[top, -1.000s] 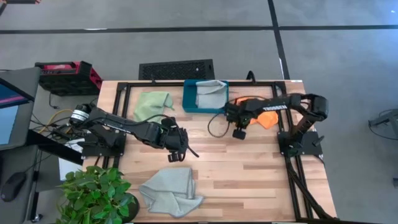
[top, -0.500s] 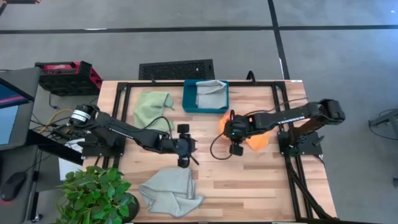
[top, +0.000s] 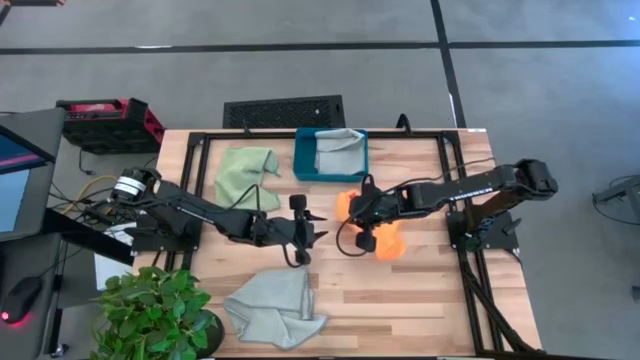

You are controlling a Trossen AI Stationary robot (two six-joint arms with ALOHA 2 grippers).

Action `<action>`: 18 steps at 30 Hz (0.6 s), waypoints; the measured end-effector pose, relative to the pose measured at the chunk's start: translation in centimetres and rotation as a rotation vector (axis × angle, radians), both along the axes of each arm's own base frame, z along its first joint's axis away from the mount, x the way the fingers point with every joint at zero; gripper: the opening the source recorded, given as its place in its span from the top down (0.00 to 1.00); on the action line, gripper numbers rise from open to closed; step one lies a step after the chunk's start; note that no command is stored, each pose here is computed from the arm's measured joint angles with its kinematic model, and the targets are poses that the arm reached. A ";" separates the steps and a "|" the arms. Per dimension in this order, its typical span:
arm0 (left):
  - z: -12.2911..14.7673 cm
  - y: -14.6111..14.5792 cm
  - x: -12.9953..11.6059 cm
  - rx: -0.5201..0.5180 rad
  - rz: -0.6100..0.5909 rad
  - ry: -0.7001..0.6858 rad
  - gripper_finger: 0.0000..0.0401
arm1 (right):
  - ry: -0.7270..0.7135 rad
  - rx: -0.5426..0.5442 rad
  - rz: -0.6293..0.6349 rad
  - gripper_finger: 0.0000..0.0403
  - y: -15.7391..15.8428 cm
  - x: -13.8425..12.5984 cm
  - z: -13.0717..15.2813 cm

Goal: Fold microfiber towels
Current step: Fold the orange towel

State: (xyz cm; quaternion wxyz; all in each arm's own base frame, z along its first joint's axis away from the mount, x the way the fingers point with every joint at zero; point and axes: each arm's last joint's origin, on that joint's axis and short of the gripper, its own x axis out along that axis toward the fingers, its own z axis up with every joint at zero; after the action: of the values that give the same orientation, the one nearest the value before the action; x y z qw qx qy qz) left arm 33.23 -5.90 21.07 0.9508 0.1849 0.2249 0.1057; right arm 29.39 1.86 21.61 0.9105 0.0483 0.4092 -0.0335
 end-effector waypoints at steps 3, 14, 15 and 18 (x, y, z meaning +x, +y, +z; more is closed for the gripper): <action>0.0 0.4 0.1 -0.023 0.022 -0.007 0.62 | -0.058 -0.001 0.006 0.99 0.0 0.4 0.4; 0.0 0.8 0.1 -0.021 0.096 -0.024 0.62 | -0.172 -0.005 0.009 0.99 0.1 1.2 1.2; 0.1 0.9 0.0 -0.014 0.118 -0.028 0.62 | -0.178 -0.005 0.010 0.99 0.1 1.2 1.2; 0.1 1.1 0.0 0.005 0.168 -0.035 0.62 | -0.201 -0.003 0.011 0.99 0.1 1.3 1.4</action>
State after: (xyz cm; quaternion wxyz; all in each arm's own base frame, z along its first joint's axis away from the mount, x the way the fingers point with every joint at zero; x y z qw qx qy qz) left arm 33.23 -4.80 21.17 0.9418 0.1661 0.2228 0.1889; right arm 30.73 1.99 23.01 0.9472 0.0477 0.3162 -0.0241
